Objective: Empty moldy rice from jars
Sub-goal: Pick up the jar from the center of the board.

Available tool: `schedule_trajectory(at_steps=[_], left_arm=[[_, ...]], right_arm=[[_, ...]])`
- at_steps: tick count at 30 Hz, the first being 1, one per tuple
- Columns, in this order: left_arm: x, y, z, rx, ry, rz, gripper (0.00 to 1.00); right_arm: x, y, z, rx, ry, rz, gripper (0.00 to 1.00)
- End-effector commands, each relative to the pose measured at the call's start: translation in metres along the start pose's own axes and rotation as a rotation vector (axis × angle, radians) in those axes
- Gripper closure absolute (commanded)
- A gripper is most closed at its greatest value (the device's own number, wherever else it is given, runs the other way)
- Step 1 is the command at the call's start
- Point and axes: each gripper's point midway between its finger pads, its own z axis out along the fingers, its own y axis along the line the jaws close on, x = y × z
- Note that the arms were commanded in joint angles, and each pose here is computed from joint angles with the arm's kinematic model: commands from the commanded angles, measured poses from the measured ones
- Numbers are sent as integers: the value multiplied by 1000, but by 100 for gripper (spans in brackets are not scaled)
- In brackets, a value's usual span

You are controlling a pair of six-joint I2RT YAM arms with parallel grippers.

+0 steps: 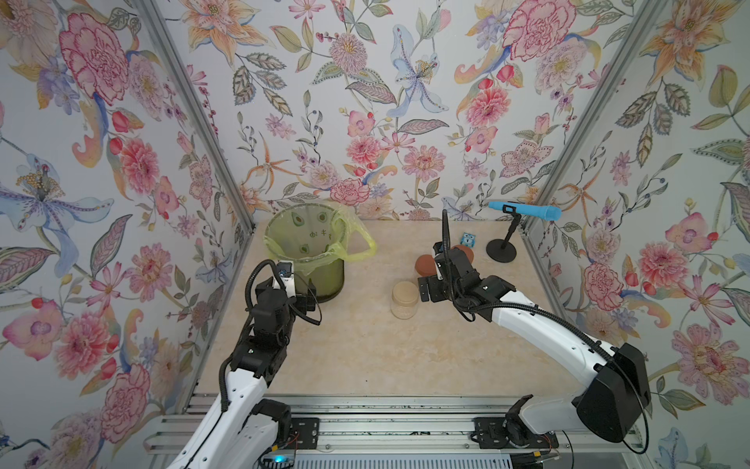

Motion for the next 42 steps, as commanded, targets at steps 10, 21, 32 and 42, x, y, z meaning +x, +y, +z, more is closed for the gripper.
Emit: schedule_trajectory(at_steps=[10,21,32,42], left_arm=[[-12,-24,-14,159,233,57,0],[-24,-47,-18,265,320,-3,0],[-23,-53,-6,246,376,18,0],[-28,-44,-3,193,288,0,0]], right_arm=[[16,36,0,-24,227,81,0],[25,53,34,-20,358,113,0],[21,57,60,-41,420,144,0],[18,67,70,-55,435,145,0]])
